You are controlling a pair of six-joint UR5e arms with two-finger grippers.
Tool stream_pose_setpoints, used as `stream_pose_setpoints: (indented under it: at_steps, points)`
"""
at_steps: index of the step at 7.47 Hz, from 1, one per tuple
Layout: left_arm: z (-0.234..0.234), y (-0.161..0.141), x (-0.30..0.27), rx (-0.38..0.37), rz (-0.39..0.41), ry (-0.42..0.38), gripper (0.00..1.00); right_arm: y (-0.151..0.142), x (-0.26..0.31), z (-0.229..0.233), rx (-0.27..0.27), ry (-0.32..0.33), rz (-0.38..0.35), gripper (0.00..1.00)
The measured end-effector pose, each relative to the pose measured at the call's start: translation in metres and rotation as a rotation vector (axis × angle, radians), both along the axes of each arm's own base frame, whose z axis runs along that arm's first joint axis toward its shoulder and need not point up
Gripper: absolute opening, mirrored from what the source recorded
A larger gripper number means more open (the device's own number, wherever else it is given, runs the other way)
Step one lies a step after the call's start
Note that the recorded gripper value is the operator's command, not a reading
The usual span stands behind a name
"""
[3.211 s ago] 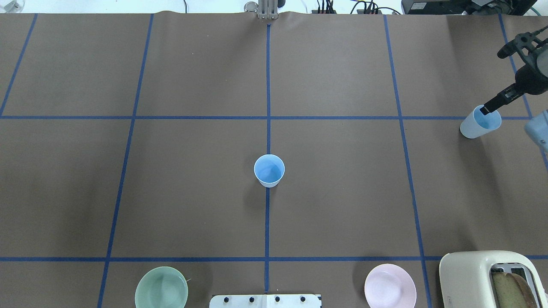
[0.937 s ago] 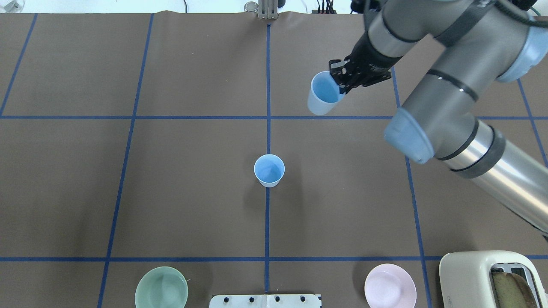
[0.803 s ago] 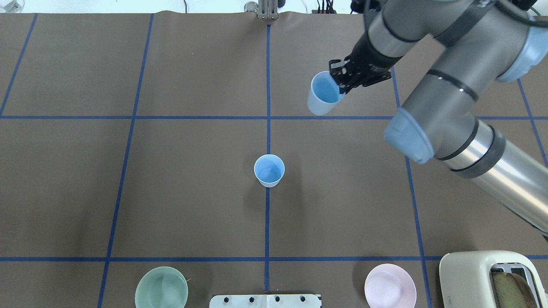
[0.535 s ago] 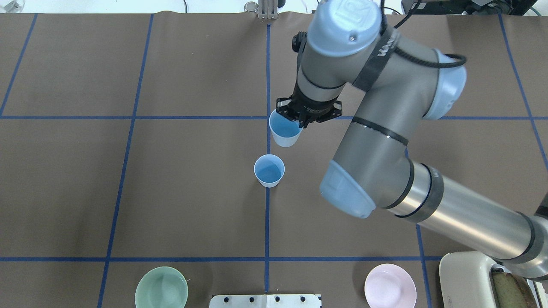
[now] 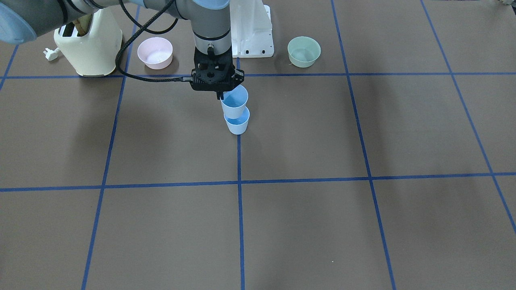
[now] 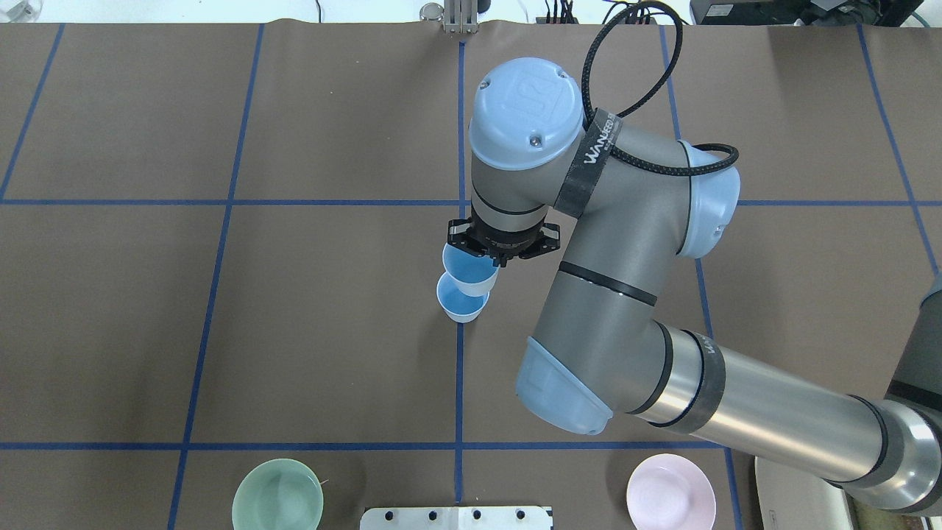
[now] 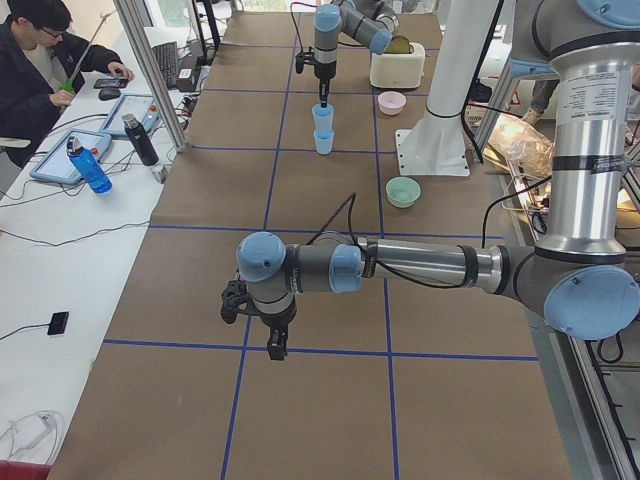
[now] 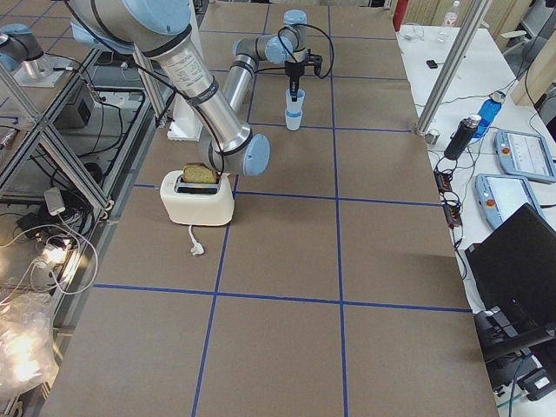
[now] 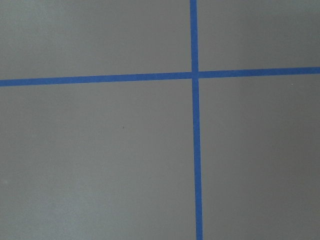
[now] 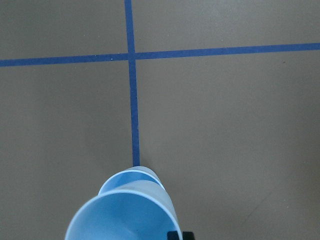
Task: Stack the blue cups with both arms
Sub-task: 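Lower the held cup into the center cup and open the right gripper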
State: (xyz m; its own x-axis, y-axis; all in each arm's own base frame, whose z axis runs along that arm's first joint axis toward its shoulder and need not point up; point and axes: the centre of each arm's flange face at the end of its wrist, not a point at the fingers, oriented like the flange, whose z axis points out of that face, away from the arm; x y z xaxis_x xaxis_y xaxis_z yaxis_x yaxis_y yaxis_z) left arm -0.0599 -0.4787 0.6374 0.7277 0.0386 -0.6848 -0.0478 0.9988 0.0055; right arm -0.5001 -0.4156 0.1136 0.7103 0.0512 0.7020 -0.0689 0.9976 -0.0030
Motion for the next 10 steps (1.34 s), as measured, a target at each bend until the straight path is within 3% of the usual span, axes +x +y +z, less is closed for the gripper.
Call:
stream_pose_setpoints:
  at_steps: [3,6,8,9,10]
  points:
    - [0.002,0.000,0.000,-0.003,0.001,-0.001,0.99,-0.002,-0.010,0.011,0.018,-0.031,-0.005,0.00]
    - [0.003,0.000,0.001,-0.004,0.002,-0.001,0.99,-0.002,-0.023,0.026,0.009,-0.011,-0.016,0.00]
    - [0.003,0.000,0.001,-0.004,0.003,-0.001,0.99,-0.005,-0.033,0.036,0.016,-0.019,-0.020,0.27]
    - [0.003,0.000,0.001,-0.004,0.003,0.000,0.99,-0.008,-0.039,0.043,0.023,-0.034,-0.019,0.56]
    - [0.003,0.000,0.002,-0.004,0.004,0.000,0.99,-0.009,-0.041,0.047,0.027,-0.041,-0.019,0.75]
